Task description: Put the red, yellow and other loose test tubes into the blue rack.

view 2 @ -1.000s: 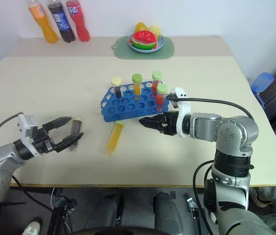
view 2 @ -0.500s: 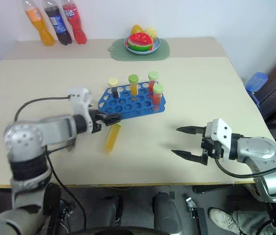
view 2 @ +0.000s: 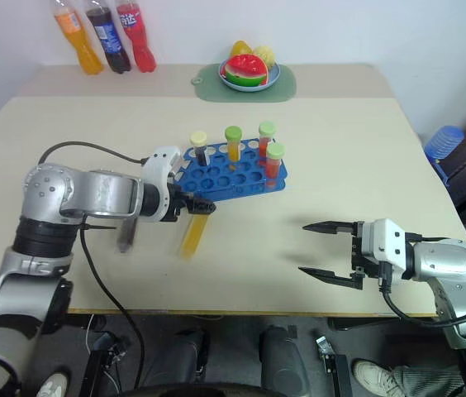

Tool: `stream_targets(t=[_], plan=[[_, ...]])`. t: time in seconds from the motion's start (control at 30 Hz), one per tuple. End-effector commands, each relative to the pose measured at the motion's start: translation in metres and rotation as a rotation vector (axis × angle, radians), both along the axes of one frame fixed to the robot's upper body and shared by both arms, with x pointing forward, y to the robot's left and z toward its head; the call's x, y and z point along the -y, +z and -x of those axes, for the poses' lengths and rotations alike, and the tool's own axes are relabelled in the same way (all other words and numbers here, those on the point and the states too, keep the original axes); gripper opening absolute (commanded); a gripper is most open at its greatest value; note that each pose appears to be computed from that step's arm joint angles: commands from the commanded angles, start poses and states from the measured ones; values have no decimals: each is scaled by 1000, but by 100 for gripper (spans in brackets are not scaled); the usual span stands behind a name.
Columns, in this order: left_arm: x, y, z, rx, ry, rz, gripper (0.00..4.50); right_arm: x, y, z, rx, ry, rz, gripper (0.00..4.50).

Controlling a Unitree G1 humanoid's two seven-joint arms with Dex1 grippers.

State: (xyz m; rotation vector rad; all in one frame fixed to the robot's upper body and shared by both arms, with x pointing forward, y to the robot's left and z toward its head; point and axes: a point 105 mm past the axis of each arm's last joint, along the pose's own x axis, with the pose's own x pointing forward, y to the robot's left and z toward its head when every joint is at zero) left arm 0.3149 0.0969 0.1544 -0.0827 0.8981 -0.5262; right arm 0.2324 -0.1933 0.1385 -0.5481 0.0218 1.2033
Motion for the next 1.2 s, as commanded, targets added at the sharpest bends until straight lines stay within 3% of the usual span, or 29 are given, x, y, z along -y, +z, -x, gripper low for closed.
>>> stream_targets(t=[0.03,0.53,0.63,0.8,1.03,1.2], plan=[[0,14,0,23,-56,-2,450,-7,5,1,48,0,-23,375],[3,-8,-6,-267,-138,-120,450,-19,6,5,72,-23,-71,375],[2,-20,-8,-294,-104,-166,370,-20,2,12,66,-33,-68,382],[3,-30,-5,-332,-99,-151,142,-18,0,15,59,-57,-72,382],[5,-27,9,-290,-170,-34,142,-18,3,6,44,-79,-103,382],[-19,-9,46,-161,-270,87,142,-22,5,-4,47,-61,-128,382]])
